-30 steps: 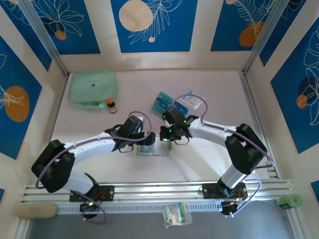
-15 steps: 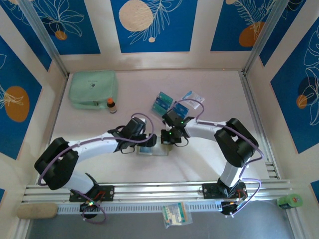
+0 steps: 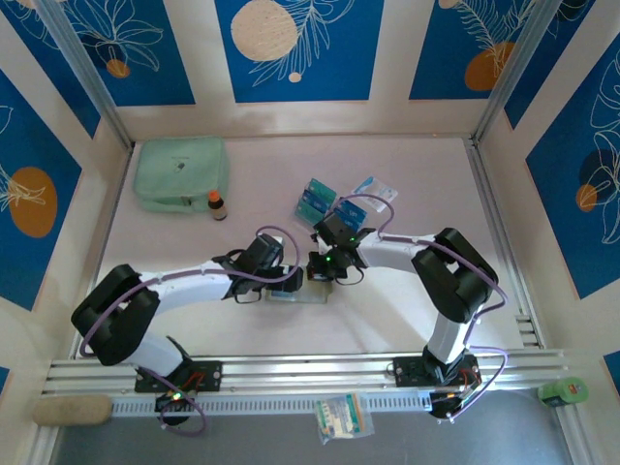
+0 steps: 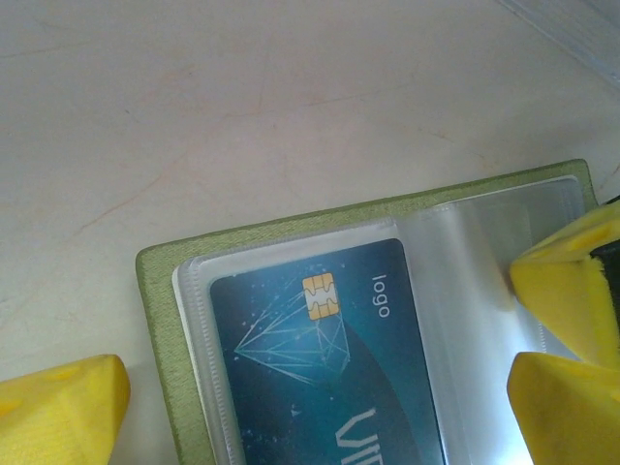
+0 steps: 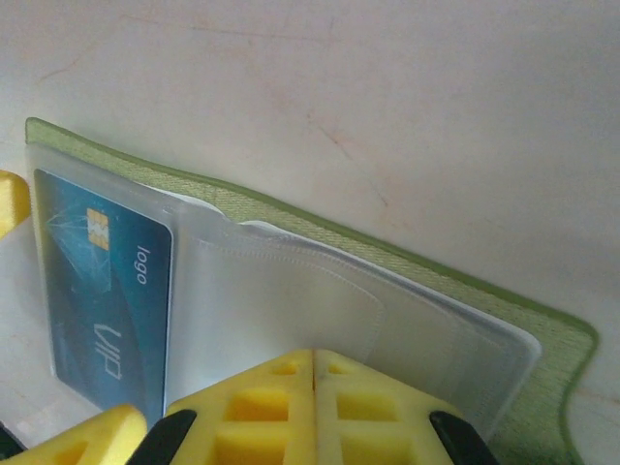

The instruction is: Put the credit cards into the card holder

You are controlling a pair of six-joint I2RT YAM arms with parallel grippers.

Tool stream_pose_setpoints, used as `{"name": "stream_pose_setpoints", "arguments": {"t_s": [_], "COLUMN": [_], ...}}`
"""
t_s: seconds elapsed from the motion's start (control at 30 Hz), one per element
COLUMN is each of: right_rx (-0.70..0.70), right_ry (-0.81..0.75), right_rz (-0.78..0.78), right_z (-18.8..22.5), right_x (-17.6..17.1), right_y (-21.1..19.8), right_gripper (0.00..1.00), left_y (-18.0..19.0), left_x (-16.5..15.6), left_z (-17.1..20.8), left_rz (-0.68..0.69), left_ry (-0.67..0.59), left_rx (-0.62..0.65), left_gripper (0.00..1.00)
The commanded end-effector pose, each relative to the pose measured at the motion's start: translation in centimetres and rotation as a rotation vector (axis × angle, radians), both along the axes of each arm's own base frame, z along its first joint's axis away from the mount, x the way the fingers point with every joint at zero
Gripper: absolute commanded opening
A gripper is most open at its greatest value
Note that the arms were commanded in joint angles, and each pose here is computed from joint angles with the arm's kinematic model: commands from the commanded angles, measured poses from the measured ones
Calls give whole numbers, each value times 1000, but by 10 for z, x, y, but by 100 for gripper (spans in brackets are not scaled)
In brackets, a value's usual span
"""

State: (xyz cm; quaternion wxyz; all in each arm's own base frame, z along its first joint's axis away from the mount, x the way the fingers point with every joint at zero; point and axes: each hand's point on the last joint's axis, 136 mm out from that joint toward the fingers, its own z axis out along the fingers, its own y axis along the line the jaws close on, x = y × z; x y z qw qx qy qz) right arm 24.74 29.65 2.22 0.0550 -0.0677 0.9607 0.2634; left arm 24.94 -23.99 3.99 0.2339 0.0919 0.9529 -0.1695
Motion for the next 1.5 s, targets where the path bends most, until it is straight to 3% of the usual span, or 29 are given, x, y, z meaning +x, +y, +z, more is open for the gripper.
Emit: {"name": "stream_pose_setpoints", "arguments": {"t_s": [0.0,0.5,0.87,1.13,1.47], "right_rx": [21,51,88,110,144], "right_ry": [61,63,43,-3,37], "right_rz": [8,-4,-10,-75,-91], "right_z": [-9,-2,14,32,19], "right_x": [-10,-9,-4,4,9], "right_y": [4,7,8,-7,1], "right_gripper": [0,0,0,33,37], "left_y": [1,6,10,12,14], "left_x": [-1,-5,-10,-13,-15], "left_z": [-2,-12,-24,-27,-26], "left_rz": [1,-7,-11,-1,3], "left_ry": [-15,-7,13,18,14], "left_rx": [11,38,52,44,44], "left_gripper": [100,100,88,87,87]}}
